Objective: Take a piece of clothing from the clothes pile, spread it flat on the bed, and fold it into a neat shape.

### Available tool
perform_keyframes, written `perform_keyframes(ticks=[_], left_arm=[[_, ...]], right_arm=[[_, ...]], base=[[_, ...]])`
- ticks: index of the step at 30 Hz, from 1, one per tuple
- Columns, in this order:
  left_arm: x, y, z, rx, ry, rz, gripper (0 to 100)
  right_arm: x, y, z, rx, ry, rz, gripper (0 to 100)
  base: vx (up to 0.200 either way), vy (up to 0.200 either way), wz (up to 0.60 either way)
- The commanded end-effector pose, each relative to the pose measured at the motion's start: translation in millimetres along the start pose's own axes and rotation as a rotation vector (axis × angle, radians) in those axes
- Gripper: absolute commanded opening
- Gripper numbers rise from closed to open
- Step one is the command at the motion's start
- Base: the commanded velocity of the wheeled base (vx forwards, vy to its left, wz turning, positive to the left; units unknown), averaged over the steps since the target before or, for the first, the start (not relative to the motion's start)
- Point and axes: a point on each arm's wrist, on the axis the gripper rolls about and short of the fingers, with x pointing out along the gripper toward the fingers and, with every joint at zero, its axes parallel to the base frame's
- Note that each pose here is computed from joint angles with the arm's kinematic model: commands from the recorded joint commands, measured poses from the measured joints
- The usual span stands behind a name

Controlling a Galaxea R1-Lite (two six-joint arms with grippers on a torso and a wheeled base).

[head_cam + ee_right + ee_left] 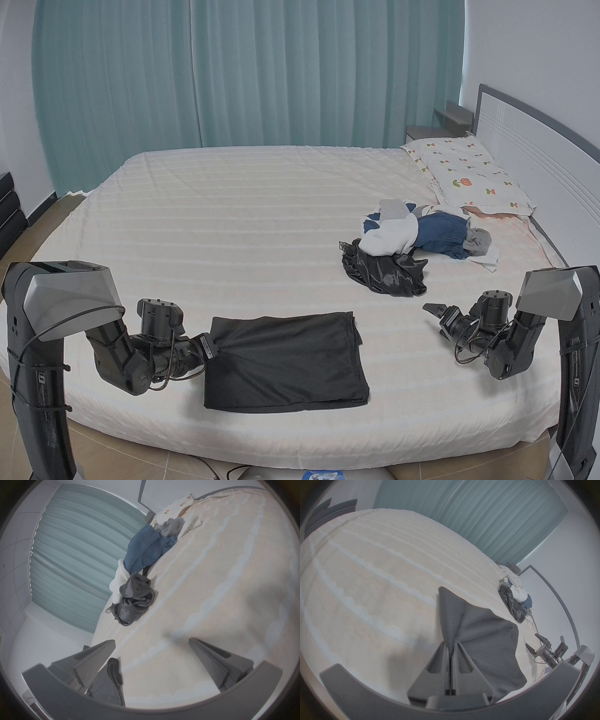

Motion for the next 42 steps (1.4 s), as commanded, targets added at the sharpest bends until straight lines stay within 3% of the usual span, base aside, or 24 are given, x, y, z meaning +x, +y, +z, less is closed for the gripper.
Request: perform_keyframes(ticks=[1, 42], left_arm=[[-3, 3, 4, -0.008, -0.014, 0.004, 0], [-5, 13, -1, -0.024, 0.009, 0.037, 0]], right_arm=[[0, -1, 0, 0.000, 0.001, -0.001, 100], [0, -1, 0, 0.001, 0.000, -0.001, 100]], base=[[0.000, 0.200, 0.00], [0.000, 0.195, 0.00]])
